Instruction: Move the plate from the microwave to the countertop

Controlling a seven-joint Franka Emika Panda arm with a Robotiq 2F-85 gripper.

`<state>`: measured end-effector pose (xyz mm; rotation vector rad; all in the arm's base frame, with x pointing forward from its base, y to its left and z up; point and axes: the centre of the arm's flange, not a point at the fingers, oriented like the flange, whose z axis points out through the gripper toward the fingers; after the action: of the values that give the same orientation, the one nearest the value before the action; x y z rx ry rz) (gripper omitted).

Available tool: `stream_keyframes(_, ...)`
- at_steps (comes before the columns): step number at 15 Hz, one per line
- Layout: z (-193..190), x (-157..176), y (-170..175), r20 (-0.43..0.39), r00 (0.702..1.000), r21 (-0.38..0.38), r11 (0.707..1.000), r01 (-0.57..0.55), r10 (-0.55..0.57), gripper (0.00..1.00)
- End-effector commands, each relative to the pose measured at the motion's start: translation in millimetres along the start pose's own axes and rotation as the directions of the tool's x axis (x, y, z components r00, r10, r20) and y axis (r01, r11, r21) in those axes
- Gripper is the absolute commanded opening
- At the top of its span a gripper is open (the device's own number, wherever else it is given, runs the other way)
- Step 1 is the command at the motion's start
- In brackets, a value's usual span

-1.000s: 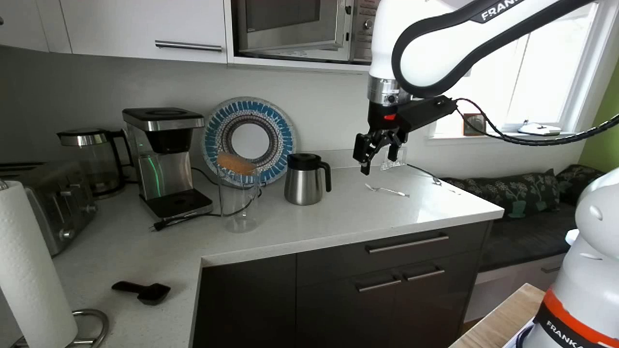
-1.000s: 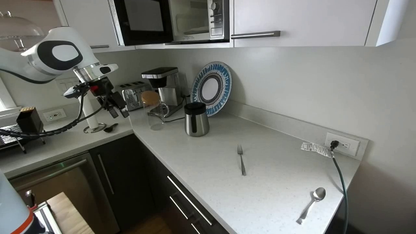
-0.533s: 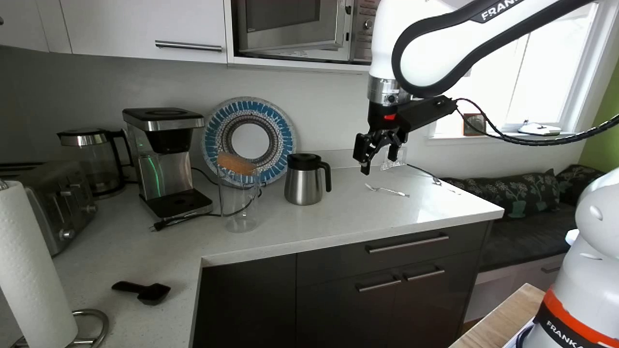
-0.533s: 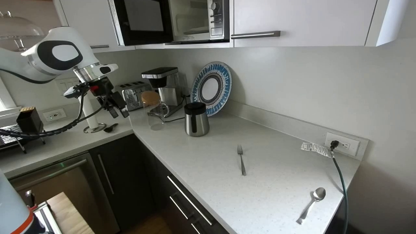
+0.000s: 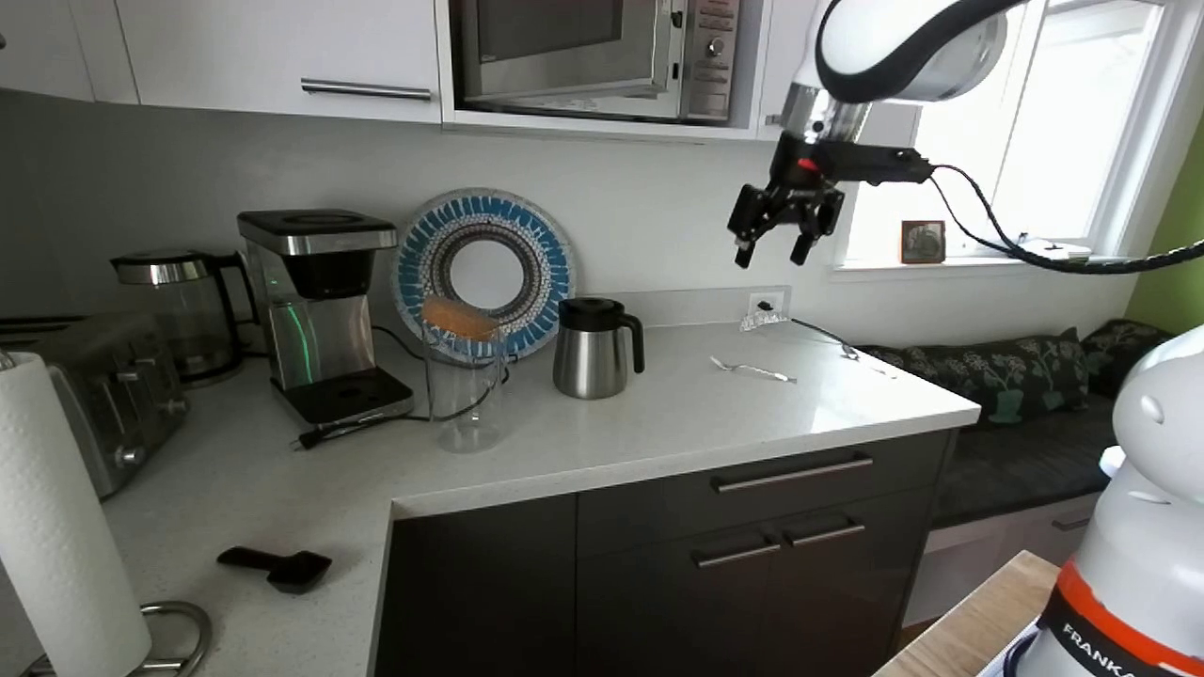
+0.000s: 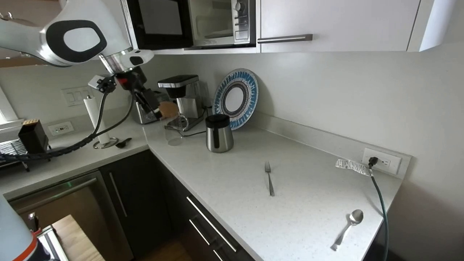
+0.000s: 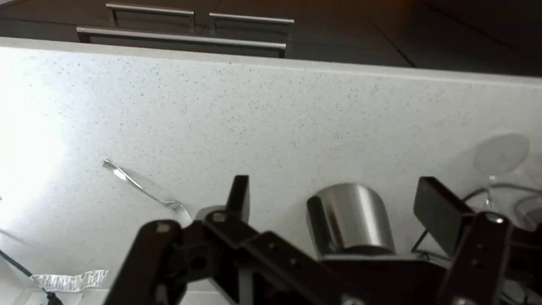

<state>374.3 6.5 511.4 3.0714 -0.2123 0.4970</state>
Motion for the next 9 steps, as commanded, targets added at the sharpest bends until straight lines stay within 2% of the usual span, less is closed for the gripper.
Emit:
stream_keyframes(1,-50.2,33.7,62.4,-0.056,0.989,0.155,0.98,-0.125,0.135,1.0)
stream_keyframes(4,-102.2,56.0,102.1,-0.145,0.957,0.297,0.934,-0.2,0.251,1.0)
stream_keyframes(6,-136.3,69.8,109.8,-0.2,0.921,0.392,0.889,-0.236,0.333,1.0)
stream_keyframes(8,-166.3,83.0,107.6,-0.217,0.888,0.485,0.835,-0.262,0.405,1.0)
stream_keyframes(9,-148.8,64.8,110.9,-0.222,0.908,0.41,0.879,-0.242,0.354,1.0)
